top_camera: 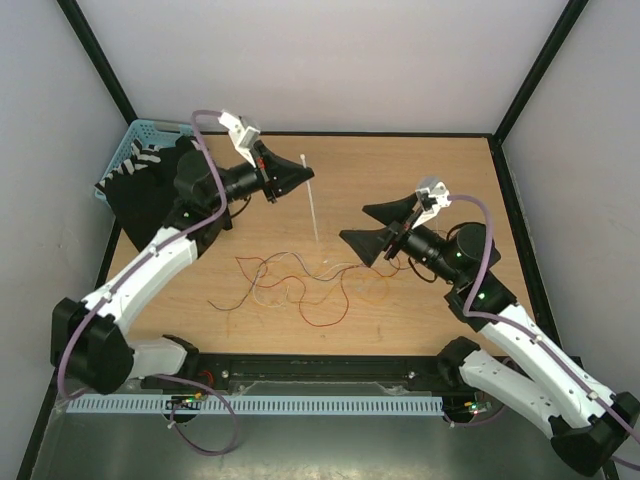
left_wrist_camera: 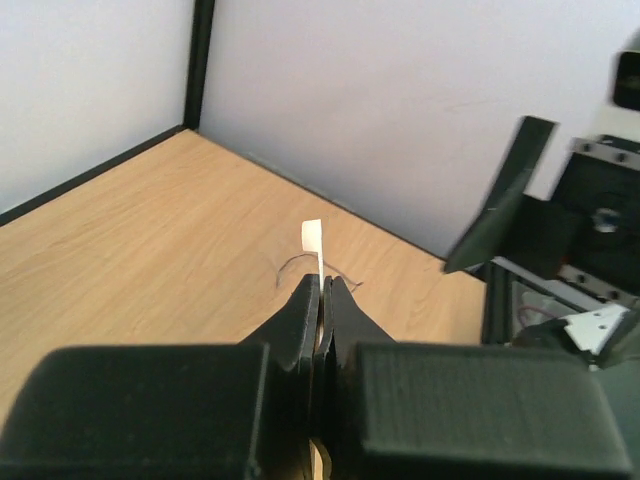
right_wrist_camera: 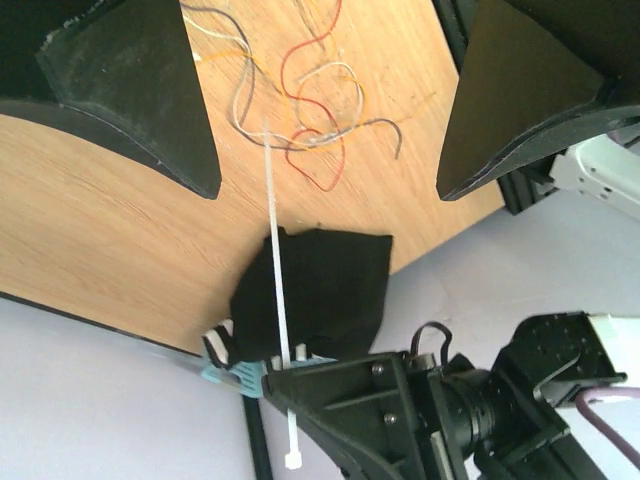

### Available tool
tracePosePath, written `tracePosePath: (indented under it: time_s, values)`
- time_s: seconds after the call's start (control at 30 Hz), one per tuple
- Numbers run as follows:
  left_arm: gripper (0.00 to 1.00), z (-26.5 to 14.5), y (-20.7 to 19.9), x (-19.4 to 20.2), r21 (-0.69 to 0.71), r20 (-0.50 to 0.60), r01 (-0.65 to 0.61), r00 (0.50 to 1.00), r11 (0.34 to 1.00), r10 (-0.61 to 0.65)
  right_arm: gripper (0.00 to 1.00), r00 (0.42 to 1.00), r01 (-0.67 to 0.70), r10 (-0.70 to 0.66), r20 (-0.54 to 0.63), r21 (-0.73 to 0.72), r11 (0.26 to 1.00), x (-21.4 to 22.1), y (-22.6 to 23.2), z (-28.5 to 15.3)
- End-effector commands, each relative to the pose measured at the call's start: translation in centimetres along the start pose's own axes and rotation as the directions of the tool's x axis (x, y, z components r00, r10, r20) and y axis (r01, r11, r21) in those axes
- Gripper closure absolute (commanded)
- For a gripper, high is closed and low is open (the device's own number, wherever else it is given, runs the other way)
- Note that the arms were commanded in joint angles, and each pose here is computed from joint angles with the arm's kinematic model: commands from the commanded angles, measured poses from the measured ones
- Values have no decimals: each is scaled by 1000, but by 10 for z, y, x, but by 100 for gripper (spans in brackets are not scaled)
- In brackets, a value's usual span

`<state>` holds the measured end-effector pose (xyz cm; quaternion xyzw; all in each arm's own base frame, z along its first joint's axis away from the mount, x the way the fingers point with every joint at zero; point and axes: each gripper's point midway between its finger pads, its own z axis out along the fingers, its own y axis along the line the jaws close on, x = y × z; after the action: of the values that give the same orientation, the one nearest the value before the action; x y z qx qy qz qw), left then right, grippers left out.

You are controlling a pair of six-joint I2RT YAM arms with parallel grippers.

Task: Zip-tie the wires
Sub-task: Pick up the ribbon at the center of the board.

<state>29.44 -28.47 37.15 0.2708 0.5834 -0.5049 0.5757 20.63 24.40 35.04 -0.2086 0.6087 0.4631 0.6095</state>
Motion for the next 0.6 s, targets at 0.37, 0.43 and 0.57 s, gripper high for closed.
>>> tracePosePath:
  time_s: [0.37, 0.43, 0.57]
  values:
    - [100, 40, 128, 57, 12, -175, -101, 979, 995, 101, 1, 931, -22, 84, -356, 175, 984, 120, -40, -46]
    - [100, 43, 142, 64, 8, -187, -104, 977, 995, 103, 1, 907, -66, 135, -399, 182, 981, 138, -39, -51]
    - [100, 48, 162, 81, 6, -211, -113, 971, 994, 112, 1, 852, -160, 230, -470, 186, 970, 175, -33, -66]
